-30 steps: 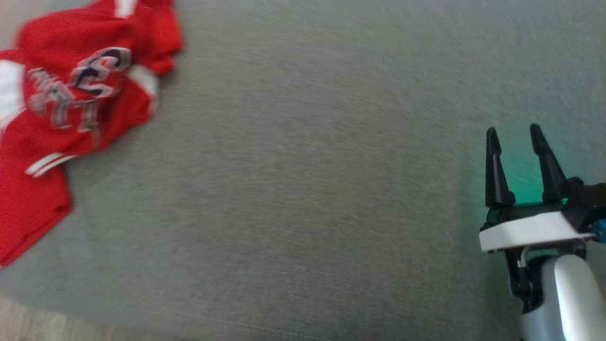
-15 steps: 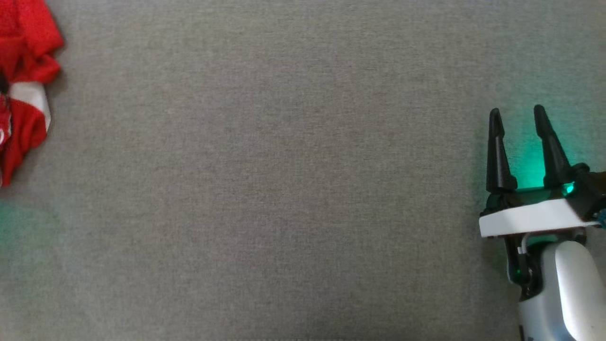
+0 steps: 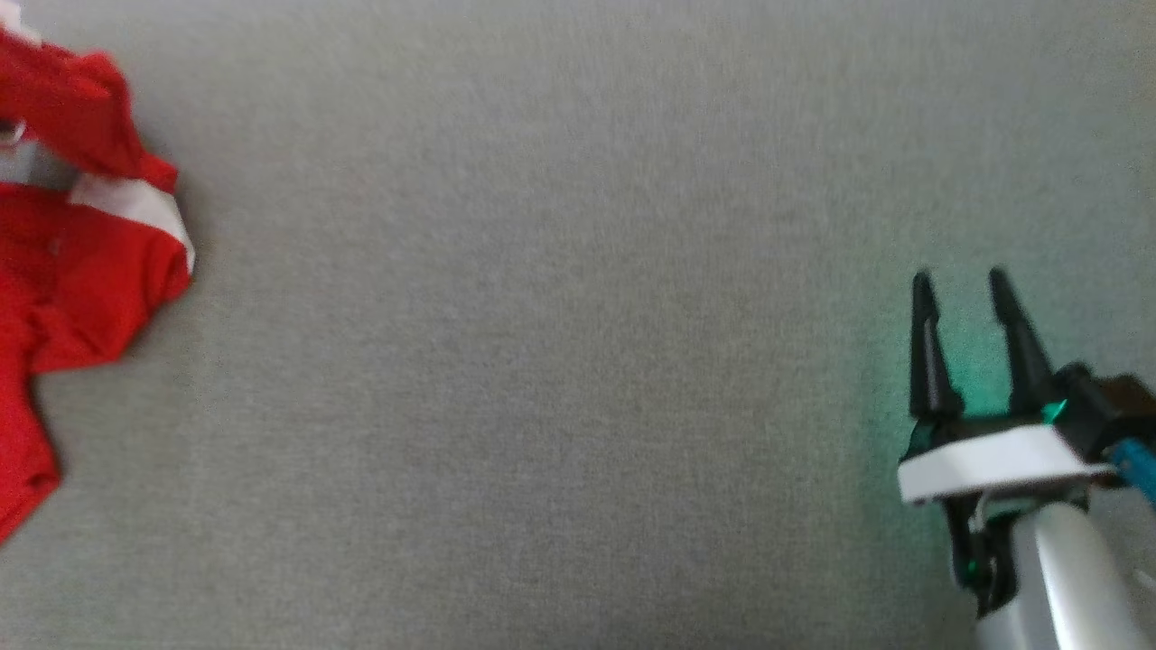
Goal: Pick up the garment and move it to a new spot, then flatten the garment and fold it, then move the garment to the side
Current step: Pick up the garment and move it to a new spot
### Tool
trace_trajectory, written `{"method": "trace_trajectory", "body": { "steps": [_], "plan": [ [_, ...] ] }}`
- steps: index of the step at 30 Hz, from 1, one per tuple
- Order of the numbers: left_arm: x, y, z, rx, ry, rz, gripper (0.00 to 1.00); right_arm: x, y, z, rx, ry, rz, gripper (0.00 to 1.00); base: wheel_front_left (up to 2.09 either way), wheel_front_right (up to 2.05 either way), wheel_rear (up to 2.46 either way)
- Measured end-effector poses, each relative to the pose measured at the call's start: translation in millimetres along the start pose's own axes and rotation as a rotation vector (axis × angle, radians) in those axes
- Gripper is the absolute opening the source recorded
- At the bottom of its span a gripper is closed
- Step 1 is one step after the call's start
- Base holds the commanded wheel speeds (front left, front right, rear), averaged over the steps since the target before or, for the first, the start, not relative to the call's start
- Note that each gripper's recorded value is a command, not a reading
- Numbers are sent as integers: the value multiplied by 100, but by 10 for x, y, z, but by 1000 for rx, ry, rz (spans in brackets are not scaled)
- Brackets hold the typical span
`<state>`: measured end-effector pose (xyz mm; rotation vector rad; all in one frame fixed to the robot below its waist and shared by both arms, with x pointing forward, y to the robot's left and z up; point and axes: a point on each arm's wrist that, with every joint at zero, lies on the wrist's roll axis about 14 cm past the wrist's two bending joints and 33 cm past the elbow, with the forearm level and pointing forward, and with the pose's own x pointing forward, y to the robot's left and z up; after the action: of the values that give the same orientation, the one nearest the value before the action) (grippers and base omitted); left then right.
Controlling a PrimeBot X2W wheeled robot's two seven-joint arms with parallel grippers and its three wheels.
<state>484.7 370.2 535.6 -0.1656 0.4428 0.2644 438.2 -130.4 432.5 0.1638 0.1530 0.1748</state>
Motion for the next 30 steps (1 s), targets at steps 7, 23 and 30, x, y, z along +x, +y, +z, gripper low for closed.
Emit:
{"method": "trace_trajectory", "body": {
  "steps": [7, 23, 30],
  "plan": [
    [-688, -762, 1144, 116, -313, -203, 0, -240, 179, 286, 18, -75, 35, 100, 0, 0, 0],
    [-1554, -3390, 471, 209, -278, -904, 0, -728, -171, 499, 13, -136, -85, 100, 0, 0, 0],
    [-1367, -3839, -323, 172, -158, -974, 0, -854, -401, 489, 14, -132, -160, 100, 0, 0, 0]
  ]
}}
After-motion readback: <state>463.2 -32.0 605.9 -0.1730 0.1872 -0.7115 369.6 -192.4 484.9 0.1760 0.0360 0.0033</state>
